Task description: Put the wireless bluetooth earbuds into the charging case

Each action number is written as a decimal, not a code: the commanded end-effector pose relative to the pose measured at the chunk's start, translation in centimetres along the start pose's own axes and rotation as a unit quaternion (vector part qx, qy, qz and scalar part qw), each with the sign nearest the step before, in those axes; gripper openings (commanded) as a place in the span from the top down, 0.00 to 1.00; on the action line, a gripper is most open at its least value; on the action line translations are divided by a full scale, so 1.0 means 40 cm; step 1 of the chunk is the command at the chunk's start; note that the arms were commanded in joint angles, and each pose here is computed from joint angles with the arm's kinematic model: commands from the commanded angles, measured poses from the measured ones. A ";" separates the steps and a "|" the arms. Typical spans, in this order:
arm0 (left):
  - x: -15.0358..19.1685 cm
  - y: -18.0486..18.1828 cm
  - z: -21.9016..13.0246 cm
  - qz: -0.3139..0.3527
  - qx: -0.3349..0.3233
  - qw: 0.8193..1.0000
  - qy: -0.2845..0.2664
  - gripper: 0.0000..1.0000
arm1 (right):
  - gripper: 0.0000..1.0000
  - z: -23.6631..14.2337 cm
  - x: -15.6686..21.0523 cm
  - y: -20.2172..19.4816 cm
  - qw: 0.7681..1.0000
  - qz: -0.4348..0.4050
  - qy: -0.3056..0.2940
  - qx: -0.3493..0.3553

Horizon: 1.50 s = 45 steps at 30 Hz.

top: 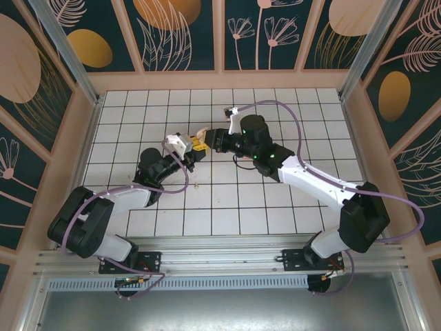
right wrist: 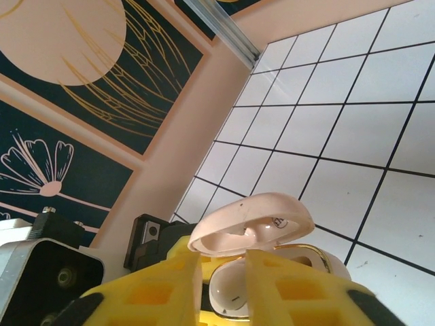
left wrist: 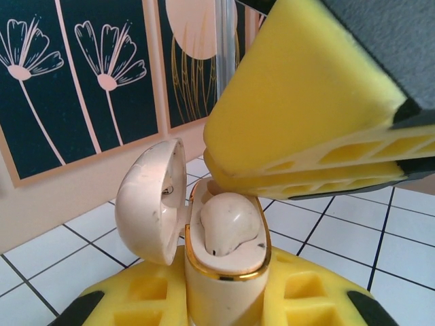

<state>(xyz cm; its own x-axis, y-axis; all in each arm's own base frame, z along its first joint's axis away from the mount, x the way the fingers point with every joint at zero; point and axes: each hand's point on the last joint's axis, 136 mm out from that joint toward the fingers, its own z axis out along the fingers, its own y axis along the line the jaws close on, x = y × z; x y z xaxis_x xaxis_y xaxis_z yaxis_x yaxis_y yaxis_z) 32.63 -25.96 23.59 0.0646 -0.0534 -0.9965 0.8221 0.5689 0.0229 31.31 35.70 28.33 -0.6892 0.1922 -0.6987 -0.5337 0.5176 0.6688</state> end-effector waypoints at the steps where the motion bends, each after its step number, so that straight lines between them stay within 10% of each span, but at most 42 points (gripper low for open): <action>1: -0.088 -0.020 0.002 0.029 0.015 0.998 -0.045 0.88 | 0.71 -0.009 -0.028 -0.015 1.000 -0.013 -0.017 0.015; 14: -0.007 0.125 -0.032 -0.034 -0.078 0.996 0.017 0.89 | 0.65 -0.076 -0.072 0.036 0.999 -0.018 0.004 0.039; 31: 0.122 0.353 -0.231 -0.213 -0.252 0.943 0.037 0.90 | 0.58 0.081 0.230 -0.185 0.936 0.048 0.299 0.180; 45: 0.154 0.409 -0.293 -0.252 -0.319 0.912 0.050 0.90 | 0.58 0.280 0.410 -0.192 0.916 0.032 0.390 0.087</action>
<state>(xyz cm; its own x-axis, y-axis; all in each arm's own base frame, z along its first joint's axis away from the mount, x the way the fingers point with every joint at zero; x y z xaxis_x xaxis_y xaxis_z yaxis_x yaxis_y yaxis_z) 39.87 -8.15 16.09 -0.3280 -0.3567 -0.8747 0.2614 0.8555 -0.4469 29.94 42.10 7.95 -0.9207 -0.3442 -0.1840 -0.3863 0.7357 0.5564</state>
